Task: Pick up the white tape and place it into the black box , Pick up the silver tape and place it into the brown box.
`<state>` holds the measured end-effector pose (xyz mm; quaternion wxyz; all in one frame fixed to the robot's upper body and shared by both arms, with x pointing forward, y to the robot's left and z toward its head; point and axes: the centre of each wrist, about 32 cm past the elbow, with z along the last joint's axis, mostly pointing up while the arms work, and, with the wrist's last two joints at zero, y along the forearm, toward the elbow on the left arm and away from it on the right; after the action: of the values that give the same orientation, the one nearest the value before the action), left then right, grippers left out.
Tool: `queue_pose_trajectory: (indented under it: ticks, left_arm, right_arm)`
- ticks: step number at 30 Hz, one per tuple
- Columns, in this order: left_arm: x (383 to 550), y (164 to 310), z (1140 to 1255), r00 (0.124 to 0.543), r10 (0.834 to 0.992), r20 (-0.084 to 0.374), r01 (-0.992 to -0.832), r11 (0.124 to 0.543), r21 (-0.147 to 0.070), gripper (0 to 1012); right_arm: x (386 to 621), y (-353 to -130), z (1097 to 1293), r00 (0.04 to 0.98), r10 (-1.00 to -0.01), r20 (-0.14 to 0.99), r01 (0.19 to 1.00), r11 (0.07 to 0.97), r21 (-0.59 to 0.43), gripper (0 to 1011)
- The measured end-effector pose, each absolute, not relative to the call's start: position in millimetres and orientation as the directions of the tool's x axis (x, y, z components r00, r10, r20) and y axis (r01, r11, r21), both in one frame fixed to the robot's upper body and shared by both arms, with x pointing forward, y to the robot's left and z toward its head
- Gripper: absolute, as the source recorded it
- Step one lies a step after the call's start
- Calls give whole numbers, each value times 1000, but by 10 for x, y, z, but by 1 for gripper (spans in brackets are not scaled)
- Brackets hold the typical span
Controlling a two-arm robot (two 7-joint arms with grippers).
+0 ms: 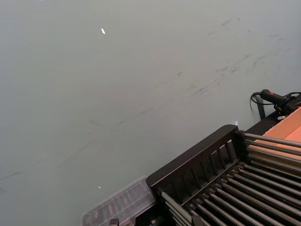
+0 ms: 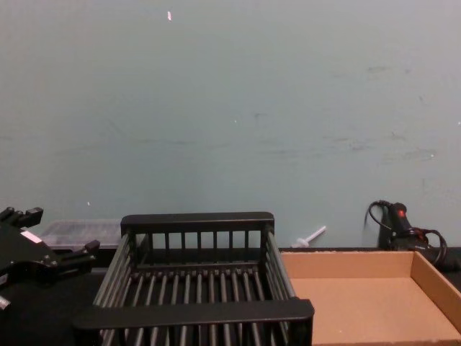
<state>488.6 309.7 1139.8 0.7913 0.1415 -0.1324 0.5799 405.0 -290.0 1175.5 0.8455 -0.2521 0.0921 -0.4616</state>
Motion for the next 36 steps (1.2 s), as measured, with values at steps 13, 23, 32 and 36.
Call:
queue_pose_trajectory:
  ticks: [13, 23, 32, 36]
  left_arm:
    - [4886, 3097, 11398, 292, 880, 374, -955, 287, 70, 1001]
    - [4886, 3096, 11398, 292, 880, 374, -955, 287, 70, 1001]
    - [4886, 3097, 11398, 292, 880, 374, -955, 287, 70, 1001]
    - [4886, 3097, 11398, 292, 880, 374, -955, 287, 70, 1001]
  right_arm:
    - [4277, -2996, 11995, 510, -845, 162, 815, 414, -406, 93]
    - [4656, -2993, 12167, 460, -858, 229, 867, 379, -323, 93]
    - [5024, -2891, 12258, 456, -847, 273, 881, 388, -271, 93]
    - [5150, -2835, 12272, 468, -837, 284, 880, 410, -241, 93]
